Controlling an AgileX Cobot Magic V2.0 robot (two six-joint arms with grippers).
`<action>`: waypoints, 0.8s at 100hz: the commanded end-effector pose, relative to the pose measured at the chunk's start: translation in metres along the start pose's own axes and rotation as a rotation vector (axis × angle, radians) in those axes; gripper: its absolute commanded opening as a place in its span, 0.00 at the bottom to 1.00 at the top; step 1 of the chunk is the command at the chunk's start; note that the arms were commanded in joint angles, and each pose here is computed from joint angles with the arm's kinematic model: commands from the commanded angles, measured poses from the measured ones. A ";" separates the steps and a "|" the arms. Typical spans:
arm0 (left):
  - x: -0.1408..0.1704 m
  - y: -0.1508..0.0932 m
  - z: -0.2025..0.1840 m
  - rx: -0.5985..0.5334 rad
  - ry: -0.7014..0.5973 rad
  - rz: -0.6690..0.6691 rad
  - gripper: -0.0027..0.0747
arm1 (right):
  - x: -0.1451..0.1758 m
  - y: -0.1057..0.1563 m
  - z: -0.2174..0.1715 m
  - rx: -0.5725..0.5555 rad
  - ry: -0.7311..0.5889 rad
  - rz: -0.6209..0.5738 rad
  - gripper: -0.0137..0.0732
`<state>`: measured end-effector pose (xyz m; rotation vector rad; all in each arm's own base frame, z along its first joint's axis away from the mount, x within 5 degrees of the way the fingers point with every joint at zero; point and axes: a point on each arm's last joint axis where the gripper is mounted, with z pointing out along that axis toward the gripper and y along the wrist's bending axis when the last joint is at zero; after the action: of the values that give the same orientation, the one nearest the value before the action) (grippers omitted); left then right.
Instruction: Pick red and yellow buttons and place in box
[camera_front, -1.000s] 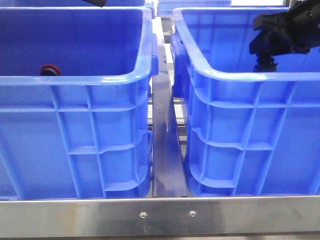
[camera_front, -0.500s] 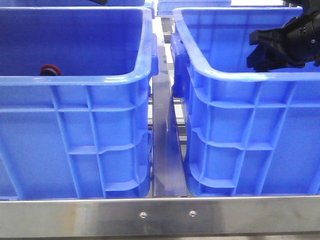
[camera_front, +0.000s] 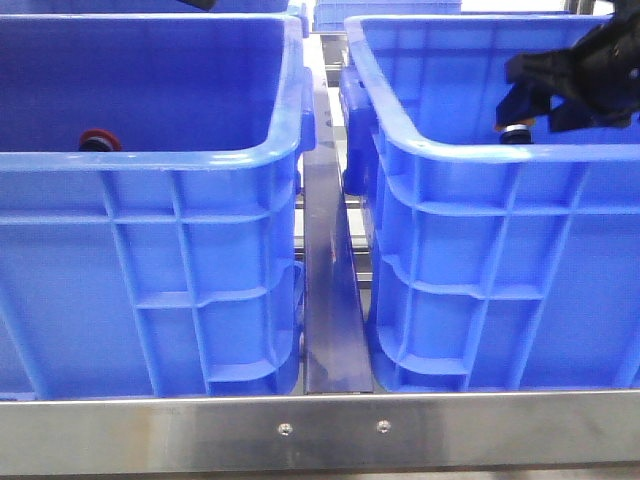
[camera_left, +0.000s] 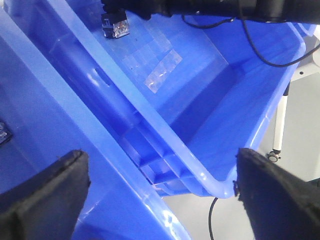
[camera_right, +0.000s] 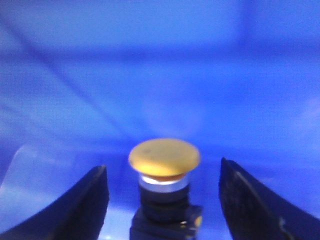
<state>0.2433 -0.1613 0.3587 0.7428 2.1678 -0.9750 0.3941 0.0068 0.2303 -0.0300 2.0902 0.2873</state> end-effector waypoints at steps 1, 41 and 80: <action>-0.011 -0.015 -0.013 0.031 -0.088 0.003 0.77 | -0.031 0.009 -0.030 -0.013 -0.117 -0.014 0.74; -0.017 0.007 -0.019 -0.131 -0.159 -0.079 0.77 | -0.032 0.032 -0.120 -0.013 -0.240 -0.046 0.73; -0.005 0.070 -0.033 -0.594 -0.062 -0.283 0.77 | -0.028 0.040 -0.152 -0.016 -0.296 -0.060 0.73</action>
<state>0.2791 -0.1063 0.3388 0.2061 2.3940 -0.4653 0.2789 0.0095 0.3187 -0.0490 1.8529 0.2410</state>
